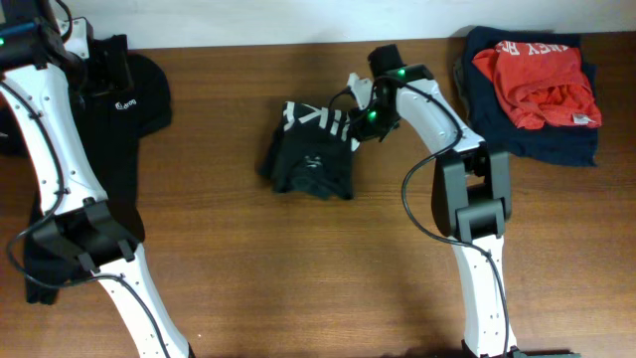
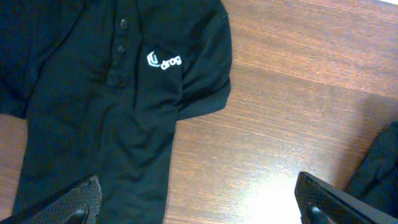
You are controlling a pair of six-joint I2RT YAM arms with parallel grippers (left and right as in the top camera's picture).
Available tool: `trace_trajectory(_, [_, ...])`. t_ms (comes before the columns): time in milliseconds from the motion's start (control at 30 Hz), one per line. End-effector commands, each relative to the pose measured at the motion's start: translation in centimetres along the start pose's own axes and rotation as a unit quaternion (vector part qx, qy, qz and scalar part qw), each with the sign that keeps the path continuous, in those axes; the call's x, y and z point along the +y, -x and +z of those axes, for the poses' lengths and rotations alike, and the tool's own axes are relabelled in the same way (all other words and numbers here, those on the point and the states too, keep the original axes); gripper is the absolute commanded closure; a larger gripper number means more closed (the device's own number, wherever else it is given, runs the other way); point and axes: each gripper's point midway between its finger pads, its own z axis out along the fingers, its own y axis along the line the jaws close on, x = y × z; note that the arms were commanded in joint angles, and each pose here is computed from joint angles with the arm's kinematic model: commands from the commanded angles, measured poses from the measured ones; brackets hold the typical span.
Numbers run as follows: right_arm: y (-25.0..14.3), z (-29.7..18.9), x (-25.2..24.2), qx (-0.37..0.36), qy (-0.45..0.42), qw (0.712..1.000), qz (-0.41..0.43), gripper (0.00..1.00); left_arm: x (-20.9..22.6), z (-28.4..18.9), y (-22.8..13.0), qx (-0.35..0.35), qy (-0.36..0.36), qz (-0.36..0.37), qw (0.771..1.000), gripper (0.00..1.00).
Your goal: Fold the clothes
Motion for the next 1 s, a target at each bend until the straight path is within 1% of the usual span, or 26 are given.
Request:
trace_trajectory(0, [0.5, 0.0, -4.2, -0.007, -0.050, 0.999, 0.005, 0.93, -1.0, 0.9, 0.0, 0.005, -0.011, 0.002, 1.000, 0.01])
trace_trajectory(67, [1.8, -2.2, -4.2, -0.020, -0.049, 0.999, 0.009, 0.71, -1.3, 0.9, 0.0, 0.004, -0.012, 0.004, 1.000, 0.01])
trace_trajectory(100, [2.3, -3.6, -4.0, -0.025, -0.046, 0.999, 0.010, 0.50, -1.4, 0.9, 0.1, 0.002, -0.012, 0.005, 1.000, 0.01])
trace_trajectory(133, [2.9, -5.1, -3.5, -0.031, -0.041, 0.999, 0.016, 0.37, -1.5, 0.9, 0.2, 0.001, -0.013, 0.006, 1.000, 0.01])
trace_trajectory(167, [3.6, -7.1, -2.7, -0.039, -0.032, 0.998, 0.027, 0.30, -1.5, 0.9, 0.2, 0.000, -0.013, 0.006, 1.000, 0.01])
trace_trajectory(200, [3.9, -8.5, -2.2, -0.043, -0.025, 0.998, 0.034, 0.27, -1.5, 0.9, 0.2, 0.000, -0.013, 0.006, 1.000, 0.01])
trace_trajectory(233, [4.3, -11.2, -0.6, -0.051, -0.005, 0.997, 0.050, 0.21, -1.5, 0.9, 0.3, -0.001, -0.013, 0.007, 1.000, 0.01])
trace_trajectory(367, [4.3, -16.6, 3.8, -0.065, 0.050, 0.992, 0.097, 0.15, -1.5, 0.9, 0.3, -0.001, -0.013, 0.007, 1.000, 0.01])
trace_trajectory(467, [3.0, -18.1, 7.0, -0.042, 0.070, 0.986, 0.147, 0.13, -1.5, 0.9, 0.3, -0.002, -0.013, 0.007, 1.000, 0.01])
trace_trajectory(600, [1.9, -16.4, 11.0, 0.001, 0.078, 0.981, 0.176, 0.11, -1.5, 0.9, 0.3, -0.002, -0.012, 0.007, 1.000, 0.01])
trace_trajectory(700, [1.2, -14.6, 14.1, 0.027, 0.071, 0.983, 0.169, 0.11, -1.4, 0.9, 0.3, -0.001, -0.010, 0.011, 1.000, 0.01])
trace_trajectory(867, [-0.3, -11.8, 18.8, 0.050, 0.023, 0.992, 0.111, 0.12, -0.6, 0.9, 0.3, -0.001, 0.008, 0.011, 1.000, 0.01])
trace_trajectory(900, [-0.3, -11.2, 19.6, 0.047, 0.015, 0.994, 0.096, 0.13, -0.2, 0.9, 0.3, -0.001, 0.015, 0.009, 1.000, 0.01])
trace_trajectory(933, [0.1, -10.4, 20.7, 0.034, 0.001, 0.997, 0.074, 0.16, 0.3, 0.9, 0.3, 0.000, 0.023, 0.007, 1.000, 0.01])
trace_trajectory(967, [0.3, -10.1, 21.1, 0.029, -0.003, 0.997, 0.067, 0.18, 0.5, 0.8, 0.3, 0.000, 0.024, 0.005, 1.000, 0.01])
